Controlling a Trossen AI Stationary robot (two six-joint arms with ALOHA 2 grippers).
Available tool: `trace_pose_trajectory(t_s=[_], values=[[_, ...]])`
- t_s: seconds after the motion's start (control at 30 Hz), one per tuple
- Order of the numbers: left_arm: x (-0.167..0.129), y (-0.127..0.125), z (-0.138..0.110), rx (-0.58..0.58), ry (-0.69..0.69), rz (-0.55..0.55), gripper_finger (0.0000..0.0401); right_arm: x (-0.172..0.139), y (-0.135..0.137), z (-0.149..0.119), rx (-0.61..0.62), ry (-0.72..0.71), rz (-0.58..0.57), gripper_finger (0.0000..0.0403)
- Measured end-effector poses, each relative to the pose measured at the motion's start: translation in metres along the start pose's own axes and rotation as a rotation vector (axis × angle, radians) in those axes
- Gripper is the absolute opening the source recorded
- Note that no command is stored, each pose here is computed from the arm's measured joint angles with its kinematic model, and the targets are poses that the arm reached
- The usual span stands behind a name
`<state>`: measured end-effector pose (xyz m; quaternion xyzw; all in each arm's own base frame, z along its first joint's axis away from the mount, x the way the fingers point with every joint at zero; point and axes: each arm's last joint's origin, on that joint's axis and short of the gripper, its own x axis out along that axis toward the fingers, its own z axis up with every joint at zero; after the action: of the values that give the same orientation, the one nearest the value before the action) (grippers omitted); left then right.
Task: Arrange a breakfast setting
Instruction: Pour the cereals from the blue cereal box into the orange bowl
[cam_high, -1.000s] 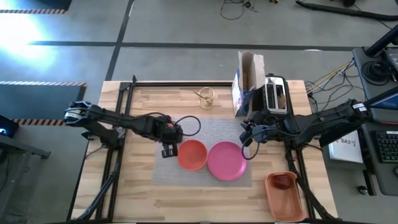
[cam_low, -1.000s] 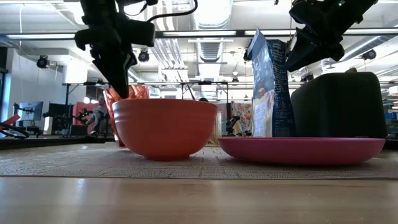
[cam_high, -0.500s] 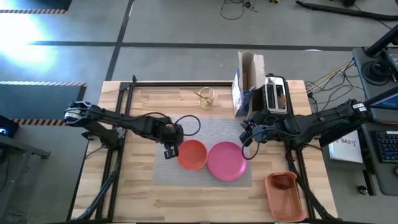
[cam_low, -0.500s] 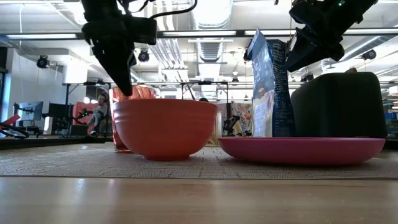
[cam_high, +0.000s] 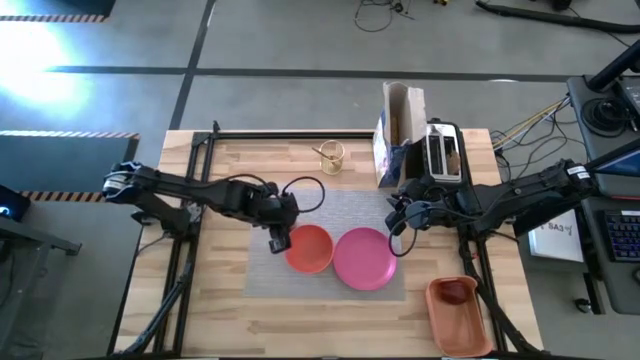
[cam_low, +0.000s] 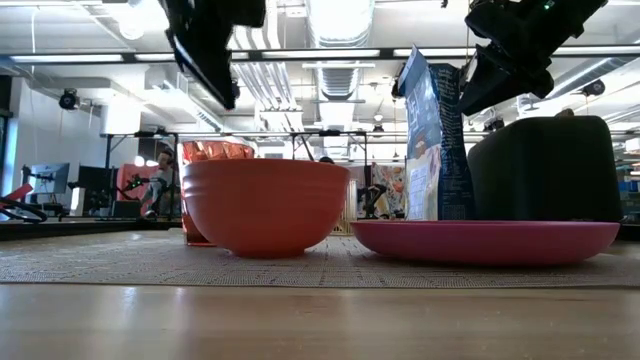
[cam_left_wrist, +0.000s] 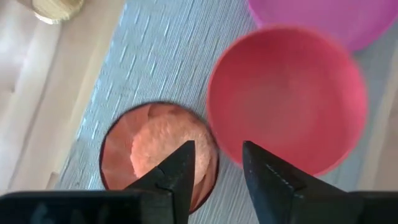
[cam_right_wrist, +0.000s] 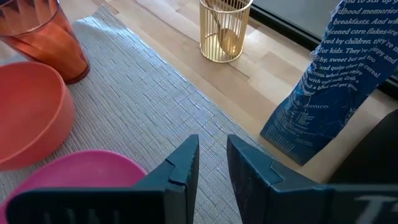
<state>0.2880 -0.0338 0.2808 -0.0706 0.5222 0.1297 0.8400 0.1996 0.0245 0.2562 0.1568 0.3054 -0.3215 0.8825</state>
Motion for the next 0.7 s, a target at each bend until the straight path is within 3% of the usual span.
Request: trace_pose_trajectory(t_s=[0.13, 0.23, 0.5, 0.7], values=[[-0.008, -0.012, 0.004, -0.061, -0.095, 0.032, 0.0115, 0.0, 0.0, 0.0, 0.0, 0.0, 0.0, 0.0078], [-0.015, -0.033, 0.002, -0.033, -0.191, 0.017, 0.0108, 0.0, 0.0, 0.0, 0.0, 0.0, 0.0, 0.0082], [-0.057, -0.074, -0.041, -0.005, -0.411, 0.094, 0.0093, 0.0, 0.0, 0.0, 0.0, 0.0, 0.0, 0.0085], [-0.068, -0.072, -0.069, 0.033, -0.506, 0.15, 0.0093, 0.0, 0.0, 0.0, 0.0, 0.0, 0.0, 0.0077]])
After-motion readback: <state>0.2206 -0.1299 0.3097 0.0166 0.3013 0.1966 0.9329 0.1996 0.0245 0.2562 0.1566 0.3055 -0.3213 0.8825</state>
